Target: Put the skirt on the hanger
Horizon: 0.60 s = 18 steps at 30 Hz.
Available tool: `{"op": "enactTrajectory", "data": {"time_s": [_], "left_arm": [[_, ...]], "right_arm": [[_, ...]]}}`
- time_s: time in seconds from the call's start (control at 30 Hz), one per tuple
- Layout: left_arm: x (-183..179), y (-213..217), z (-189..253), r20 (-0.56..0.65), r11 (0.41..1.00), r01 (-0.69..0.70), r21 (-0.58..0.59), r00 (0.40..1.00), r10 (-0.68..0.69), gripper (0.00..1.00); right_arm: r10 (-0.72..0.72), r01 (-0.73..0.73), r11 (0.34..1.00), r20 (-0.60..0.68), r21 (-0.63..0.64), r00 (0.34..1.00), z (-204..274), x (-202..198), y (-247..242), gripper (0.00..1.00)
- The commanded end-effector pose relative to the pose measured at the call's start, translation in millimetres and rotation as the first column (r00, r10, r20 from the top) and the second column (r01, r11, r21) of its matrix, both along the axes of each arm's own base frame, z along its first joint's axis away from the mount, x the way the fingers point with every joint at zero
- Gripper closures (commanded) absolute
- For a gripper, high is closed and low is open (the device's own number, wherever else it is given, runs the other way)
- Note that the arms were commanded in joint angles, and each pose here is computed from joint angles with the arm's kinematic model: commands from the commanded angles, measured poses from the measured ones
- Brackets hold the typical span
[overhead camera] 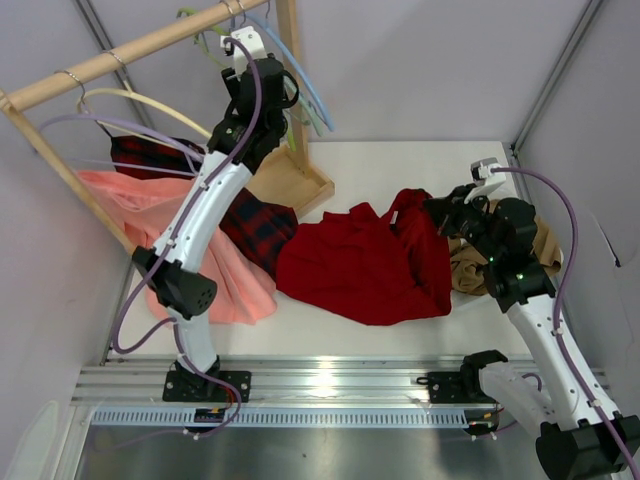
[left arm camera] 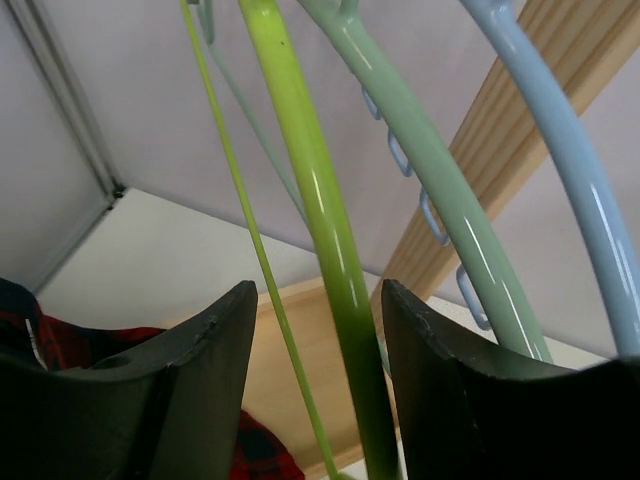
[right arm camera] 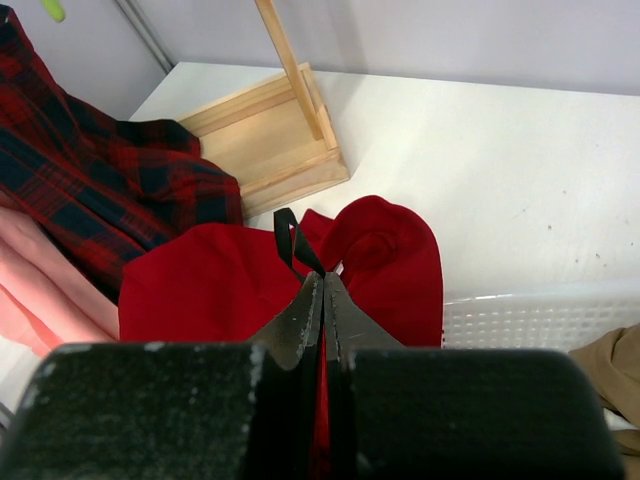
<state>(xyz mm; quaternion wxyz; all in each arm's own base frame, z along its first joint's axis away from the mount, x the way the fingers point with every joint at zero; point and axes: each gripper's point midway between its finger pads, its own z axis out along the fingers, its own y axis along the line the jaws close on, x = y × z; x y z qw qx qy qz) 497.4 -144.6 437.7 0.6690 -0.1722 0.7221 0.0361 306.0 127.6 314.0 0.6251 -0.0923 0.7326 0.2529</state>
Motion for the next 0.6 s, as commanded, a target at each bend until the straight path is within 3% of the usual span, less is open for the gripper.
{"op": "enactTrajectory", "data": {"time_s": [0.0, 0.23, 0.37, 0.57], "left_arm": [[-9, 12, 22, 0.041, 0.993, -0.089, 0.075, 0.995, 0.086, 0.42], [-19, 18, 35, 0.077, 0.975, -0.161, 0.156, 0.986, 0.151, 0.48], [-19, 19, 36, 0.081, 0.972, -0.174, 0.160, 0.983, 0.162, 0.63], [-19, 22, 26, 0.058, 0.964, -0.190, 0.187, 0.982, 0.182, 0.64]], "right_arm": [[-0.004, 0.001, 1.000, 0.096, 0.026, 0.995, 31, -5, -2, 1.00], [0.008, -0.011, 0.999, 0.092, 0.035, 0.996, 32, -6, 0, 1.00], [0.007, -0.009, 1.000, 0.096, 0.029, 0.995, 33, -8, -1, 1.00], [0.008, -0.011, 1.000, 0.097, 0.029, 0.995, 35, -9, -1, 1.00]]}}
